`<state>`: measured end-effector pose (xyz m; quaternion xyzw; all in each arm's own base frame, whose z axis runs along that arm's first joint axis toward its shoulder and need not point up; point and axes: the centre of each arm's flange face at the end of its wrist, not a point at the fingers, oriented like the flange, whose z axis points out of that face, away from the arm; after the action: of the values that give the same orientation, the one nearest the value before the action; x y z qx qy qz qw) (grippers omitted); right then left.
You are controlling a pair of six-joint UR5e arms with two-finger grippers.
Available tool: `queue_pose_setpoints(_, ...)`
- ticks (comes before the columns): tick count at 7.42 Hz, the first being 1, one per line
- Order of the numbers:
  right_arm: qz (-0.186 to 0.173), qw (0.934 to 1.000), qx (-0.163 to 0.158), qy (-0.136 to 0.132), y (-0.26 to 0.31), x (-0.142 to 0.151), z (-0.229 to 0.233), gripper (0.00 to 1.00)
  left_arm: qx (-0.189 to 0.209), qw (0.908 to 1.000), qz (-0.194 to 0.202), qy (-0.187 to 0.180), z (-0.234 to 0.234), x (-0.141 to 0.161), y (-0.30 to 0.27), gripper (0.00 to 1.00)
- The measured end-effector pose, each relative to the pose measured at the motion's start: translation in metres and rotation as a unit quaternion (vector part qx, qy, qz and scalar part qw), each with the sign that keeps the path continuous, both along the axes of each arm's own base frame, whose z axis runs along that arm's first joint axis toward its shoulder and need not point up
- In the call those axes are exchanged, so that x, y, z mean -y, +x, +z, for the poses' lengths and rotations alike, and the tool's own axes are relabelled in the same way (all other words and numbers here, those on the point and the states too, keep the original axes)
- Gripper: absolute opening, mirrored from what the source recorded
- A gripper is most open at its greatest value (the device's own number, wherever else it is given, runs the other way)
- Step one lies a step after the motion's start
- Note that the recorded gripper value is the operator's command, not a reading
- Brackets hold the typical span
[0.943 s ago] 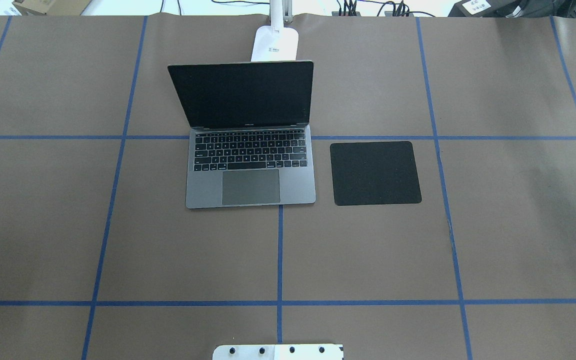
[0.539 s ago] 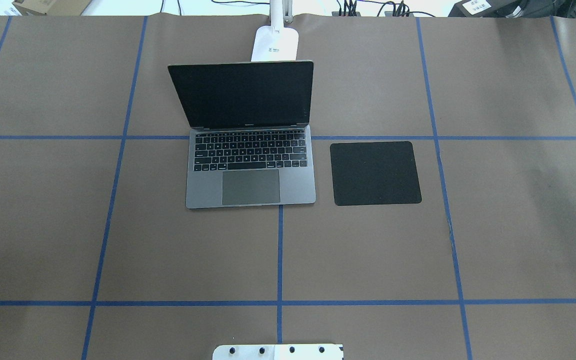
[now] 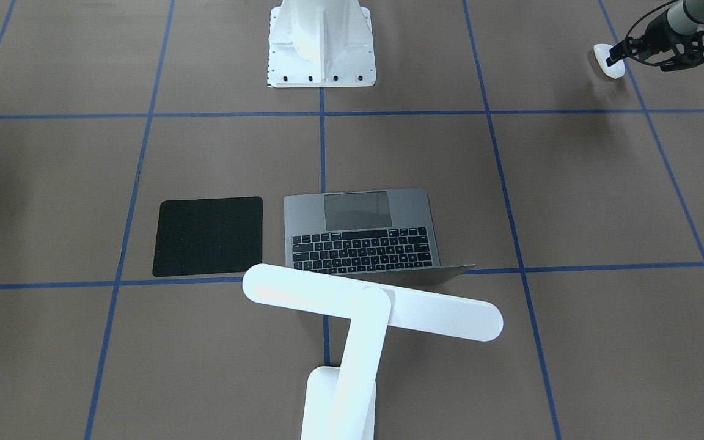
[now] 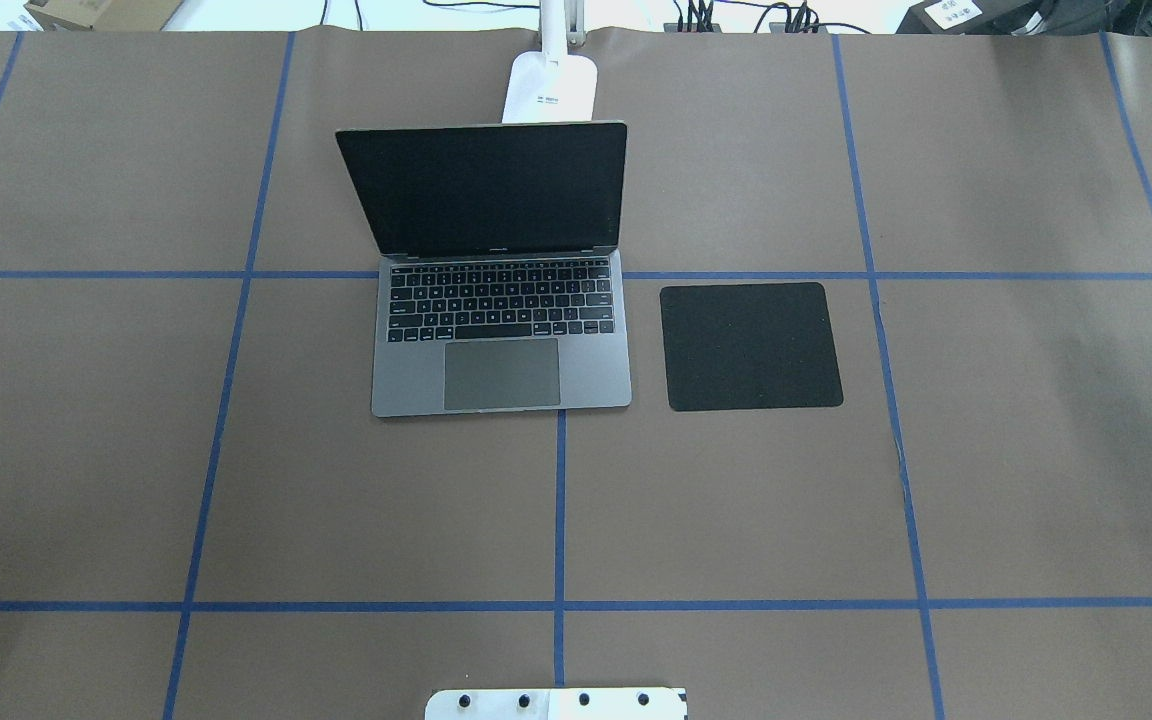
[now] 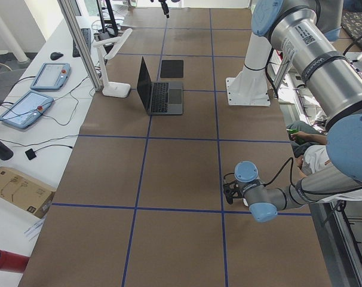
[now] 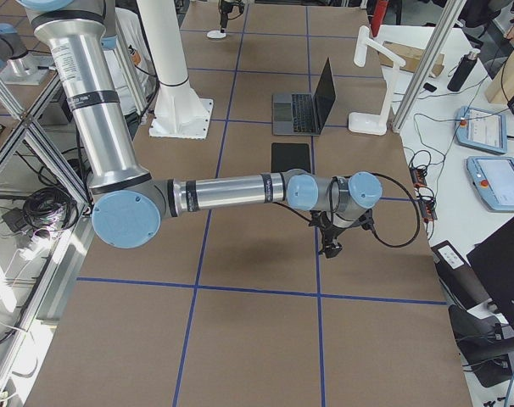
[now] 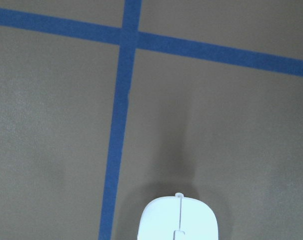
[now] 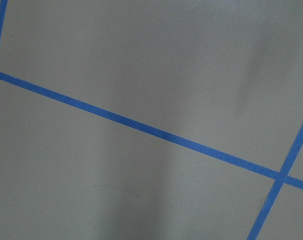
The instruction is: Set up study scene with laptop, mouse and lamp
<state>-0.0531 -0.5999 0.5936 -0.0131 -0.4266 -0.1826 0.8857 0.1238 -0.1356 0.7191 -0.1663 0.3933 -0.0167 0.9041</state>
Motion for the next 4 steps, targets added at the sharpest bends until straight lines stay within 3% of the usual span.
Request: queue_pose_setpoints(4,-0.002,1.0000,-0.001,0.004,-0.002,-0.001,0.005,0.98,-0.002,0.9997,0.024,-0.003,0.002,-0.007,0.014,1.00)
